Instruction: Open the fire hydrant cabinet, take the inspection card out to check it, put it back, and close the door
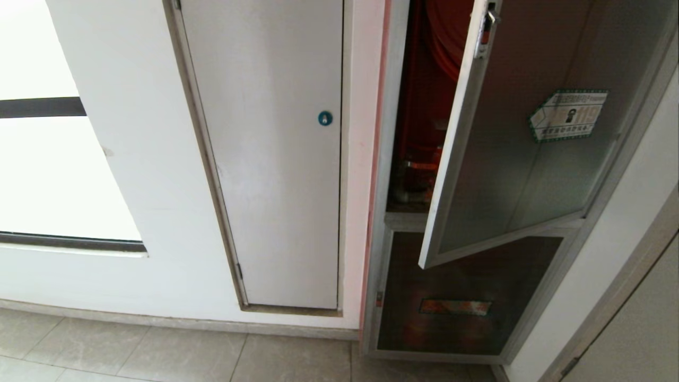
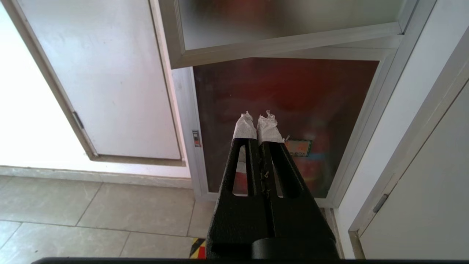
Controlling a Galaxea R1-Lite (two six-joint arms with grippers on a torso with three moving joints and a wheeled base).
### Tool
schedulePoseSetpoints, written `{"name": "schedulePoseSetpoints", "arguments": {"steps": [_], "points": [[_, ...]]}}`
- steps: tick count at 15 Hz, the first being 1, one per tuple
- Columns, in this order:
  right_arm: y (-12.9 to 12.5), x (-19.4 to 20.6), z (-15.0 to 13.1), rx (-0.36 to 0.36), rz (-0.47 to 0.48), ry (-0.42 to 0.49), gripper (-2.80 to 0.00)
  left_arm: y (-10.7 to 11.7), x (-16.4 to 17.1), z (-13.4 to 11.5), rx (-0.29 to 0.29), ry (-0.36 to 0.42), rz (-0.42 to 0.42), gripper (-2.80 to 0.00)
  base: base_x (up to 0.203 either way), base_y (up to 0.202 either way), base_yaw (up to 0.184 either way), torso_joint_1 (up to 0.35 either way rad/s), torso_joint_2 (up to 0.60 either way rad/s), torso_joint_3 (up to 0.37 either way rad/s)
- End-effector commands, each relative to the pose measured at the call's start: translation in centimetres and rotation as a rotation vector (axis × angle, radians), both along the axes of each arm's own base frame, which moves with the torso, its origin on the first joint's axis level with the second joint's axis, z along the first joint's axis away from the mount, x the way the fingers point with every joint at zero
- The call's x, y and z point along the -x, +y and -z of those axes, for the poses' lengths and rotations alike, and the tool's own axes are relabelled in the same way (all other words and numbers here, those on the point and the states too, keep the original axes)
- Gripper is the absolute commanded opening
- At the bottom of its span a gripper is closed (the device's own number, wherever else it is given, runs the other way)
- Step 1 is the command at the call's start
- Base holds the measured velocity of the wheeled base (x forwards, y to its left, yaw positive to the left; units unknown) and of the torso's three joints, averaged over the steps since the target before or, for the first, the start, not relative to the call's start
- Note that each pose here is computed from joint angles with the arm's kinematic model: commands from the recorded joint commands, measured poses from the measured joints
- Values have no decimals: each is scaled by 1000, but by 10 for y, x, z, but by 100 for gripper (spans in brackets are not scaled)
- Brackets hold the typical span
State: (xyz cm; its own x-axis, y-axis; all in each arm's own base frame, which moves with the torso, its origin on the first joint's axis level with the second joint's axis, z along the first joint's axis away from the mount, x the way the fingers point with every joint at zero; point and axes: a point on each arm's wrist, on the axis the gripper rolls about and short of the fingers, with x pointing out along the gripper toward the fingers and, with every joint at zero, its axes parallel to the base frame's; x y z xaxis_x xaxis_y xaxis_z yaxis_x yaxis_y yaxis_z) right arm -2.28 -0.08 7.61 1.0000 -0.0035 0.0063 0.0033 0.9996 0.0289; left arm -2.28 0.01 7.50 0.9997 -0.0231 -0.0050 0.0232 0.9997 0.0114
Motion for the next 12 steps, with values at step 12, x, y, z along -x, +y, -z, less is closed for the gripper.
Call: {"name": "schedulePoseSetpoints", "arguments": {"steps": [12], "points": [[0,0,0,0,0,3,-280,0,0,0,-4,0,0,-280,0,0,0,0,0,0]]}}
